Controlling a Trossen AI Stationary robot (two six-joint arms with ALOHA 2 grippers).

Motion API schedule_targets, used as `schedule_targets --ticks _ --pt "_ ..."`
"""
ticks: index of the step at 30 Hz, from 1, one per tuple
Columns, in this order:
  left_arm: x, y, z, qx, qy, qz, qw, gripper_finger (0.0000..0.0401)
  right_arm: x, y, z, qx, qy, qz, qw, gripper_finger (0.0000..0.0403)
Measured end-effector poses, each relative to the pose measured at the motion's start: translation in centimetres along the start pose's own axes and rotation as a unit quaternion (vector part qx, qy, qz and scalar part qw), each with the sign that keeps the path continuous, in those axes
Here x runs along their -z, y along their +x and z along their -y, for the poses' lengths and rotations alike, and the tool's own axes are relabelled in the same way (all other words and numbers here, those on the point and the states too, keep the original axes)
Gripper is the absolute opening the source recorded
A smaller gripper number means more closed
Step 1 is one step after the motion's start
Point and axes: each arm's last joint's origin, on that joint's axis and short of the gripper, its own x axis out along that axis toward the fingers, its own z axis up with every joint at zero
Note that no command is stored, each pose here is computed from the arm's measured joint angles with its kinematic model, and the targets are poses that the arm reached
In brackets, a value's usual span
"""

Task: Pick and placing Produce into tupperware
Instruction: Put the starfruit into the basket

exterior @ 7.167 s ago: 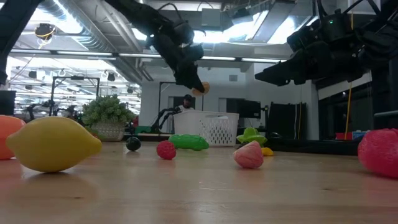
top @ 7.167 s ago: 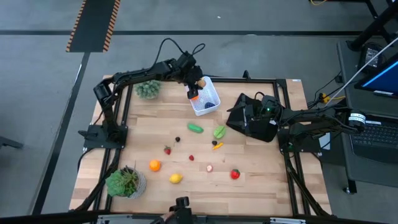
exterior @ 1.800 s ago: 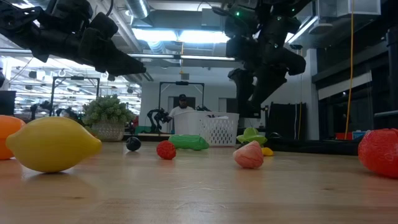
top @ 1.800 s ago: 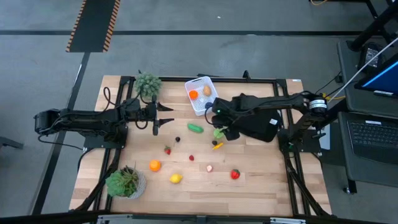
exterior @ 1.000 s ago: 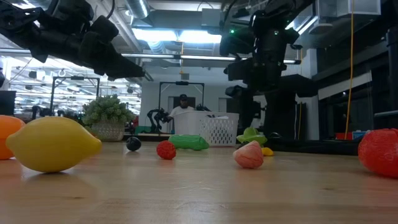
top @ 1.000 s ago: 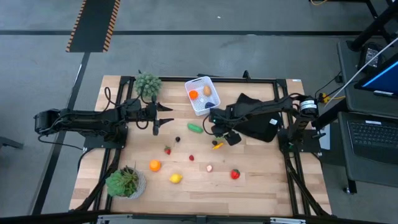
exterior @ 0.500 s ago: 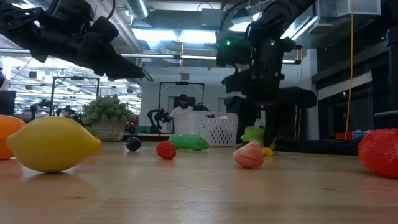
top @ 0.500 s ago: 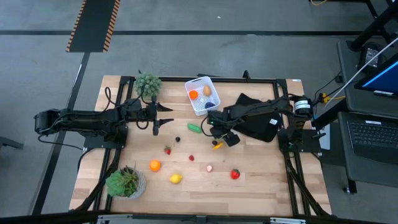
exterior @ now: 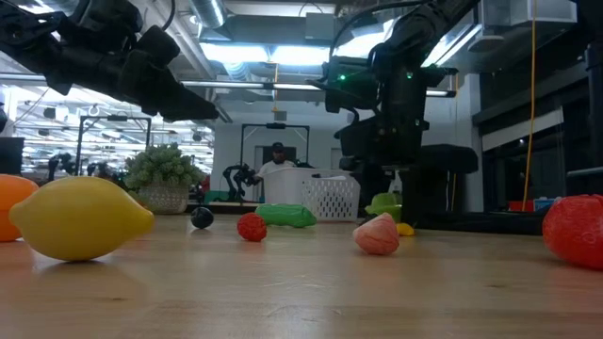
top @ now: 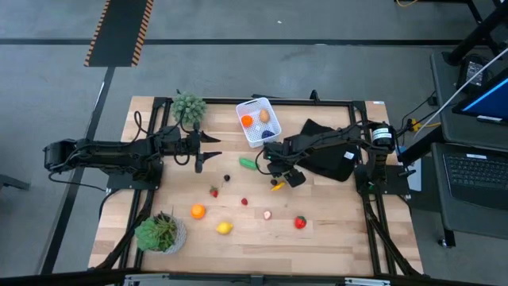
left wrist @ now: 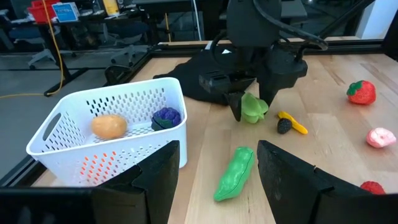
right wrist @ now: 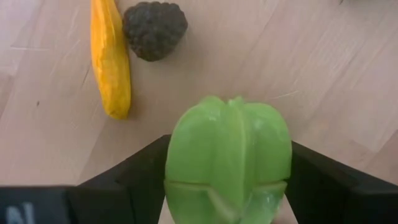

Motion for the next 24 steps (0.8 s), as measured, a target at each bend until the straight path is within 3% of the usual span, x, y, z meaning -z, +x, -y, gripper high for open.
schedule_targets --ticks 10,15,24 --pt "0.00 0.00 0.00 0.000 0.000 0.000 1.000 0.0206 -0.02 0.03 0.02 0.001 0.005 0.001 1.000 0.0267" --pt "0.00 0.00 0.00 0.000 0.000 0.000 1.000 0.0206 -0.01 0.05 -0.02 0.001 0.013 0.000 1.000 0.0233" --pt "0.00 0.00 0.00 0.000 0.000 0.000 1.000 0.0206 0.03 0.06 -0.08 0.000 0.043 -0.004 0.999 0.0234"
